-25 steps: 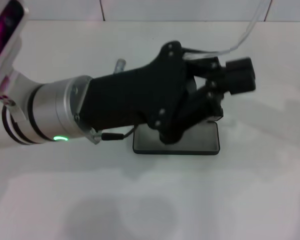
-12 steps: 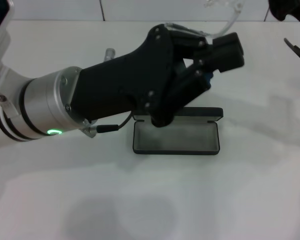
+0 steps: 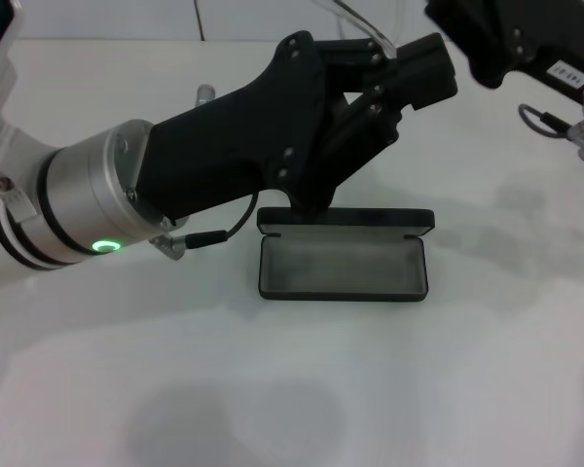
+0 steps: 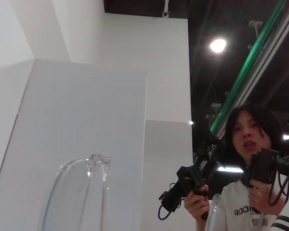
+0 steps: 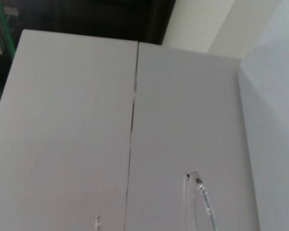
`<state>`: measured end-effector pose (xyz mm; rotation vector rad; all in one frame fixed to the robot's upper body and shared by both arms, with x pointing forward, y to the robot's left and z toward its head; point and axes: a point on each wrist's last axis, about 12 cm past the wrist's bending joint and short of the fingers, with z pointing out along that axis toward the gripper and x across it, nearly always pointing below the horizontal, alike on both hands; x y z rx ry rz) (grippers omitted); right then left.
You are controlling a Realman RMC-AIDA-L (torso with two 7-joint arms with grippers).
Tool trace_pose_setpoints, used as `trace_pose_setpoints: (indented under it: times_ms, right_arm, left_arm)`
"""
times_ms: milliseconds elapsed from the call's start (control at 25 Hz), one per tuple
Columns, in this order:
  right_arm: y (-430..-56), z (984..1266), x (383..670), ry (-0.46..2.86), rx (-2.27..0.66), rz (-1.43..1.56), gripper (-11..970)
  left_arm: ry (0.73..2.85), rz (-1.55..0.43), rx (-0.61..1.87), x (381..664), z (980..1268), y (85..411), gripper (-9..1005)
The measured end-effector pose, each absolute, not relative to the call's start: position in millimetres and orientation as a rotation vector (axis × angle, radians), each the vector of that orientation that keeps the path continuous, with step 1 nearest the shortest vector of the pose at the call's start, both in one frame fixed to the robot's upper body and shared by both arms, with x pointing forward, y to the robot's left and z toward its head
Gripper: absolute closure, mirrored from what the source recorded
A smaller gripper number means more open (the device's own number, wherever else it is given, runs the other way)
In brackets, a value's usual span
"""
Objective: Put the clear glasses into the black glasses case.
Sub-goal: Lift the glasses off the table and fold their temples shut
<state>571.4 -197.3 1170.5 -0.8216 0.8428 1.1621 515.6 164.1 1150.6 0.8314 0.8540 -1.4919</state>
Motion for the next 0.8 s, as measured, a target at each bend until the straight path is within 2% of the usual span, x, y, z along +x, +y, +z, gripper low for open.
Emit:
trace_pose_setpoints:
  times_ms: [440,800]
  right_arm:
    - [-188,1168,571,0.870,-0.920,1.177,894]
    - [-200,1168,572,0.869,-0.844,1.133,894]
  left_arm:
    - [0.893,-1.466,0.817,520,1148,163,932]
    - [0.900,-1.450,0.811,519,1145,165,930]
